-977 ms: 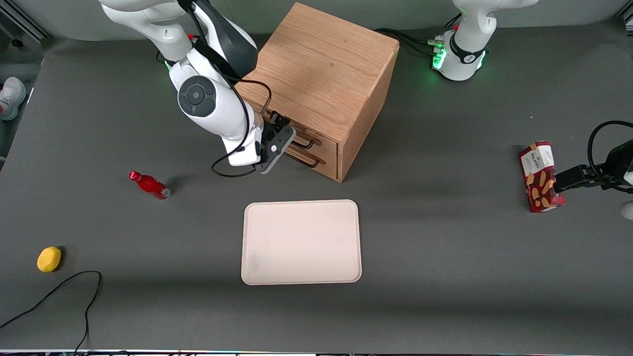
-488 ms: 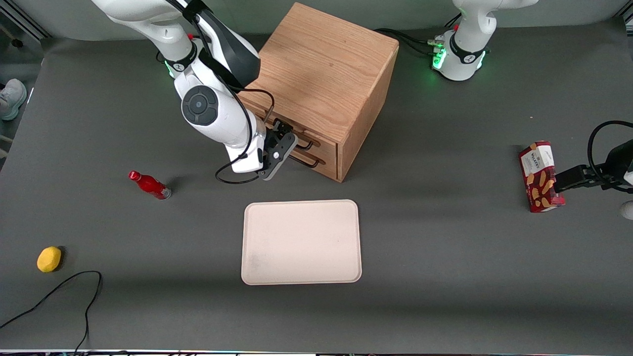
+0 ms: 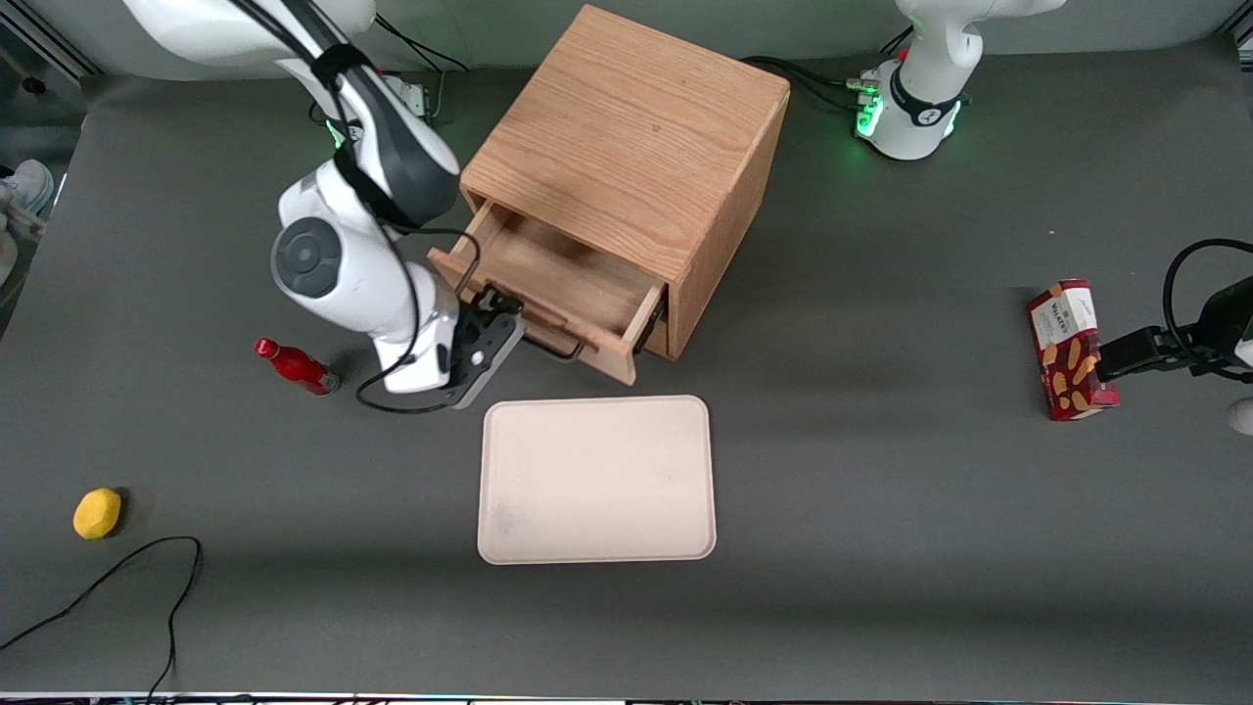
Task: Open upper drawer
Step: 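Pull the handle outward with the right gripper, sliding the drawer open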
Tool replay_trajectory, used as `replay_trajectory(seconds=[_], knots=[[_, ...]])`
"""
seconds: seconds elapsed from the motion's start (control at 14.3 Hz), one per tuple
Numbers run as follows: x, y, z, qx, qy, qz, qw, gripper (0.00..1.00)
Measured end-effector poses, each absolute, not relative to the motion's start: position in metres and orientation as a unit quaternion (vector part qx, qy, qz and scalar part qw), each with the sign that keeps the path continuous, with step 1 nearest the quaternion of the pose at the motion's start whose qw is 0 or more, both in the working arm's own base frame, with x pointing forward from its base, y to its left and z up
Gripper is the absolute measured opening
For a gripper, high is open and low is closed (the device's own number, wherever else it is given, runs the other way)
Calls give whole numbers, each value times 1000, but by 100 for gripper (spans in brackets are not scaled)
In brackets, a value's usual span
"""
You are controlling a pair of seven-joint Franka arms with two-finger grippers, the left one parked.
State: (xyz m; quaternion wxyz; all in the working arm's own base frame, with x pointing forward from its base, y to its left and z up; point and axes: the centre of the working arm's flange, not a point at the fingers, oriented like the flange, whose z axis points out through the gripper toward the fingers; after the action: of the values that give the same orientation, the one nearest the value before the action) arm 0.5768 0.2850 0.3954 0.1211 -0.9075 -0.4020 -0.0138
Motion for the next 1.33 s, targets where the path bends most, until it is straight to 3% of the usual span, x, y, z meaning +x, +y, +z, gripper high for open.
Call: replay_trajectory(seconds=[1.33], knots=[[667,196,403,-927,-347,-84,115,100]])
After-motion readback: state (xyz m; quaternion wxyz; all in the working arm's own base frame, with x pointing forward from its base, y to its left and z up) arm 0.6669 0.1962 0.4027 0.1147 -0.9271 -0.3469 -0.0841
